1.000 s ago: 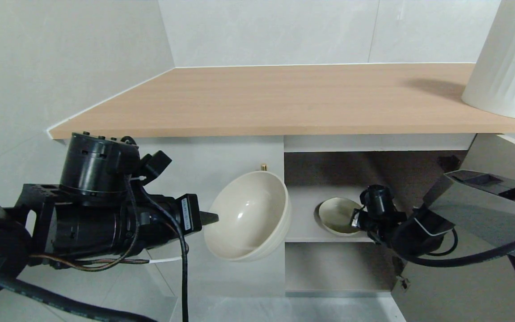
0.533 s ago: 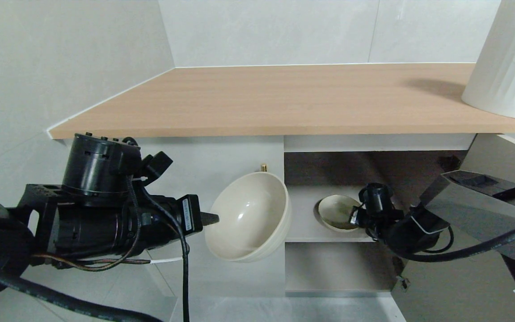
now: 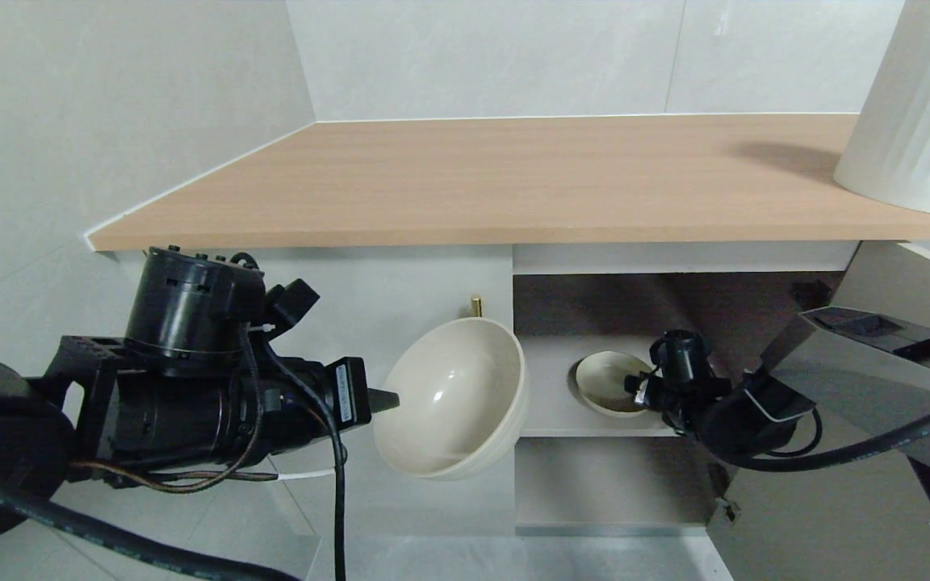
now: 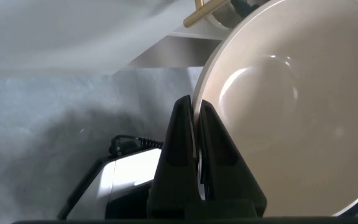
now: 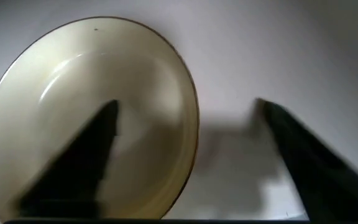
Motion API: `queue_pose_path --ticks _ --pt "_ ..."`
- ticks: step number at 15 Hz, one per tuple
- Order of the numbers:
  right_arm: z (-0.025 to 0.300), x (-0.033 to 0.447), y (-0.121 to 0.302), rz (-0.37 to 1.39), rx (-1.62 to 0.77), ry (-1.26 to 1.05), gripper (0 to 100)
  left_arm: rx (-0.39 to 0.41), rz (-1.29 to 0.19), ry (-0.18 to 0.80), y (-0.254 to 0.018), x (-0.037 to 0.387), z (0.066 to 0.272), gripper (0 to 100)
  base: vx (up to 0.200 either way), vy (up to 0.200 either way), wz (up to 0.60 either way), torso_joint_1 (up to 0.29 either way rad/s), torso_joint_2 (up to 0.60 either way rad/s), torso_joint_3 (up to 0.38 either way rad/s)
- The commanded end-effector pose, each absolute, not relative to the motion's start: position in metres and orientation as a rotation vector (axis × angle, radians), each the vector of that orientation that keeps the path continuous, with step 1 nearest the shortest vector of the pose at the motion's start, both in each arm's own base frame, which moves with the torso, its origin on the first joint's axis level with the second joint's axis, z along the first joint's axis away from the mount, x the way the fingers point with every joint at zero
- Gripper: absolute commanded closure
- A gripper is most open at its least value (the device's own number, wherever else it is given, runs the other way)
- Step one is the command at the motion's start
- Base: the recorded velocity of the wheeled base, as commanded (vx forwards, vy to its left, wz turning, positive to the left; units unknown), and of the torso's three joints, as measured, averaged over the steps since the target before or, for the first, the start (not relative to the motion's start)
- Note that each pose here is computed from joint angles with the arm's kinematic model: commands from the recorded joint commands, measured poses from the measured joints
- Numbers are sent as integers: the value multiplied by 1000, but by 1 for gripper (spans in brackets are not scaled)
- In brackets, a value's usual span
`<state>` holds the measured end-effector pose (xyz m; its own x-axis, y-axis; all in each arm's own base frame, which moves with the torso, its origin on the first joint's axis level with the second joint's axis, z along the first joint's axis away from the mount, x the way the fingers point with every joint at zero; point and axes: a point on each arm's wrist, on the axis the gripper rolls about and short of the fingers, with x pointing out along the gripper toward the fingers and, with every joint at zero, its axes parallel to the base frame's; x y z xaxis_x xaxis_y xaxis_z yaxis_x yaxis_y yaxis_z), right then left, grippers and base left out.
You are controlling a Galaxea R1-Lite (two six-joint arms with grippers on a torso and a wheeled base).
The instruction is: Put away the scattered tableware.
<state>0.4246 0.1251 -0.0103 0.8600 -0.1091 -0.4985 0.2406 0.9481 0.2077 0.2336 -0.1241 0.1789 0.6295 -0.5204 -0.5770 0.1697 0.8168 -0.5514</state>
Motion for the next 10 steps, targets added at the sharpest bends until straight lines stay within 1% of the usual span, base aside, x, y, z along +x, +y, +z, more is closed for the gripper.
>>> queue_pose_path --ticks 1,2,4,5,7,8,9,10 --pt "5 416 125 -176 272 495 0 -474 -413 814 -127 235 175 100 0 0 0 0 0 0" --pt "17 405 127 -155 270 498 0 -466 -416 828 -130 236 172 100 0 0 0 0 0 0" --pt "41 379 135 -96 262 499 0 -426 -395 866 -141 235 159 100 0 0 0 0 0 0" --pt "58 363 142 -28 262 496 0 -372 -367 881 -146 236 148 100 0 0 0 0 0 0" --pt "85 331 153 112 254 492 0 -161 -282 918 -152 234 117 100 0 0 0 0 0 0" --pt "92 313 157 187 224 505 0 -84 -240 929 -155 234 105 100 0 0 0 0 0 0" --pt "97 299 159 254 192 515 0 -52 -219 940 -159 233 97 100 0 0 0 0 0 0" --pt "100 290 161 299 176 518 0 -37 -215 949 -161 232 93 100 0 0 0 0 0 0"
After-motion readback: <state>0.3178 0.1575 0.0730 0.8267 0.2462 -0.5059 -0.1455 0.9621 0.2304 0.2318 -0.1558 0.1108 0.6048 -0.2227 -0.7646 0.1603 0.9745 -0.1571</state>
